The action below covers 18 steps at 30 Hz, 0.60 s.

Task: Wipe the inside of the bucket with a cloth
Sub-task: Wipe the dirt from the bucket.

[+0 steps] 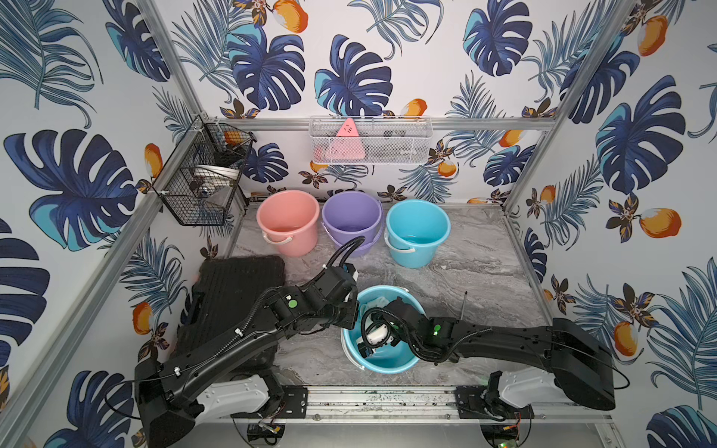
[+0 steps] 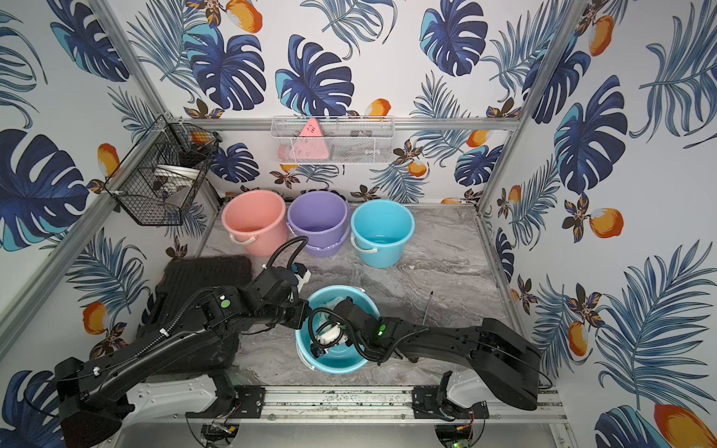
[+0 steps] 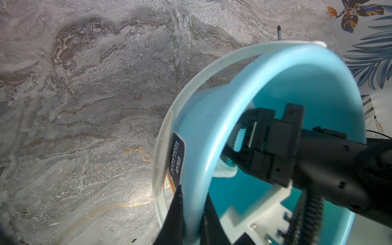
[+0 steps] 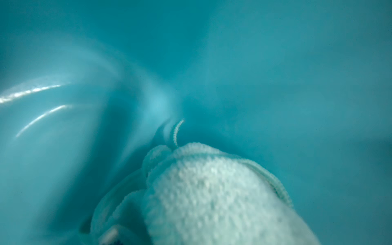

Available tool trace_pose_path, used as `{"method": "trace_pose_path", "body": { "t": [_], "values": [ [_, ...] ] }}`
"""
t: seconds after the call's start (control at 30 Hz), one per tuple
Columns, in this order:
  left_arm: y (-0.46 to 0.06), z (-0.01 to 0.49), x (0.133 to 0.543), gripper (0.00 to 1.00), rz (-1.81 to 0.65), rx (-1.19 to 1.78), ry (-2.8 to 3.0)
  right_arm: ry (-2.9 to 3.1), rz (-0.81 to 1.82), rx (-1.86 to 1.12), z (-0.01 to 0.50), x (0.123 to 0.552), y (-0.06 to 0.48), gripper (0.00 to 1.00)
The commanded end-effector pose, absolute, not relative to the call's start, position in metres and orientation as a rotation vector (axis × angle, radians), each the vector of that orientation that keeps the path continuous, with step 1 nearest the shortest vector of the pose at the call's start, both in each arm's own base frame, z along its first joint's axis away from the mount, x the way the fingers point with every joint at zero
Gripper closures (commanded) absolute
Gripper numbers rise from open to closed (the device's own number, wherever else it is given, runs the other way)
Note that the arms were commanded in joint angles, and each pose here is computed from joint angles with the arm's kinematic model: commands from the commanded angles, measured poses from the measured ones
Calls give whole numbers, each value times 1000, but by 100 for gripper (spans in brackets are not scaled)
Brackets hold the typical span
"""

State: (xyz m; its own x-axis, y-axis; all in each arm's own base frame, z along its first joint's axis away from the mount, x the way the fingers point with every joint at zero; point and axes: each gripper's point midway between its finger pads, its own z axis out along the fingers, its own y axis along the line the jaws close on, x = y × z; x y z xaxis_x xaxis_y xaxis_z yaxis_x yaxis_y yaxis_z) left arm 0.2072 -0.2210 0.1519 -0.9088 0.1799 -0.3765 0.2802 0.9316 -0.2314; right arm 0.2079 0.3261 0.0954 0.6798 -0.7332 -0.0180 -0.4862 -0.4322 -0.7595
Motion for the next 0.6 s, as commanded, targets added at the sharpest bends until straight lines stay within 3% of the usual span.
{"method": "trace_pose_path", "body": {
  "t": [0.0, 0.2, 0.57],
  "values": [
    [-227, 159, 211, 100, -432, 333, 2704, 970, -342, -2101, 85, 206, 334, 100],
    [-226, 159, 211, 100, -430, 328, 2703, 1017, -329, -2116, 77, 205, 332, 100],
    [-226, 158, 211, 100, -428, 328, 2702, 1078, -352, -2128, 153, 199, 307, 100]
  ]
}}
